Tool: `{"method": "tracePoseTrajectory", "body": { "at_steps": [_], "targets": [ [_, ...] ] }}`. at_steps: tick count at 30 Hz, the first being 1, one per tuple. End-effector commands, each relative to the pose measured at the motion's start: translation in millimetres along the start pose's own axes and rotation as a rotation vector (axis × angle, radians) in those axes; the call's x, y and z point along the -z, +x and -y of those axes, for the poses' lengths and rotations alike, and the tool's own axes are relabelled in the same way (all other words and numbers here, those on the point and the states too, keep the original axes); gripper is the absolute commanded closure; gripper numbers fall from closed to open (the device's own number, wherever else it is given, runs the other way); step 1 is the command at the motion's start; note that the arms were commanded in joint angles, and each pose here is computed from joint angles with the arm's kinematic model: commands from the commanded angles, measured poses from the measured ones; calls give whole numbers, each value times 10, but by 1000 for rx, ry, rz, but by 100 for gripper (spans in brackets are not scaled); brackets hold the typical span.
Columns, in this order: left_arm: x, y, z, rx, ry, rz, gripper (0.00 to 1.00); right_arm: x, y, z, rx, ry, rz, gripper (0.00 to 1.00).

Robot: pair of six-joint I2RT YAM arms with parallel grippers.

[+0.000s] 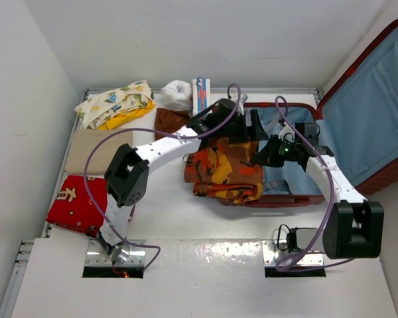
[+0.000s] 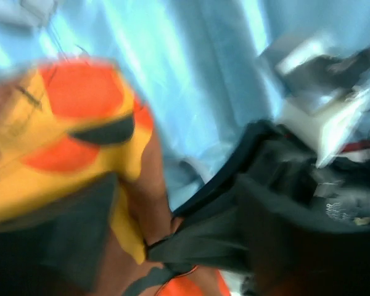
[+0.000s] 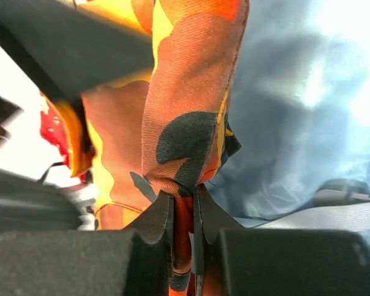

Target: Pack the luggage

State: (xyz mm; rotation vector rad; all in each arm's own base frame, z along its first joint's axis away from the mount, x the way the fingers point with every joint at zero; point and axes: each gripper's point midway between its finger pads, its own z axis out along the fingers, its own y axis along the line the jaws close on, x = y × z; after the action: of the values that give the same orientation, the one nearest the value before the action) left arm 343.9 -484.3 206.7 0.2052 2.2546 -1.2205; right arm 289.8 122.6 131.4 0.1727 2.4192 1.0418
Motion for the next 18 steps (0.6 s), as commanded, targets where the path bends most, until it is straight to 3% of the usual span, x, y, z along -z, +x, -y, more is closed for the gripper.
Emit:
{"method": "tracePoseTrajectory", "body": {
  "at_steps": [1, 2, 8, 18],
  "targets": [
    [504, -715, 831, -90, 242, 202, 5, 42, -95, 76, 117, 68, 15, 100],
    [543, -791, 720, -95, 205, 214, 1, 58, -83, 117, 159, 77, 4, 100],
    [986, -1155, 463, -176, 122, 298, 1, 186, -226, 521, 213, 169, -12, 100],
    [1527, -1225, 13, -304, -66, 339, 1, 308, -279, 1049, 342, 312, -65, 100]
  ]
}}
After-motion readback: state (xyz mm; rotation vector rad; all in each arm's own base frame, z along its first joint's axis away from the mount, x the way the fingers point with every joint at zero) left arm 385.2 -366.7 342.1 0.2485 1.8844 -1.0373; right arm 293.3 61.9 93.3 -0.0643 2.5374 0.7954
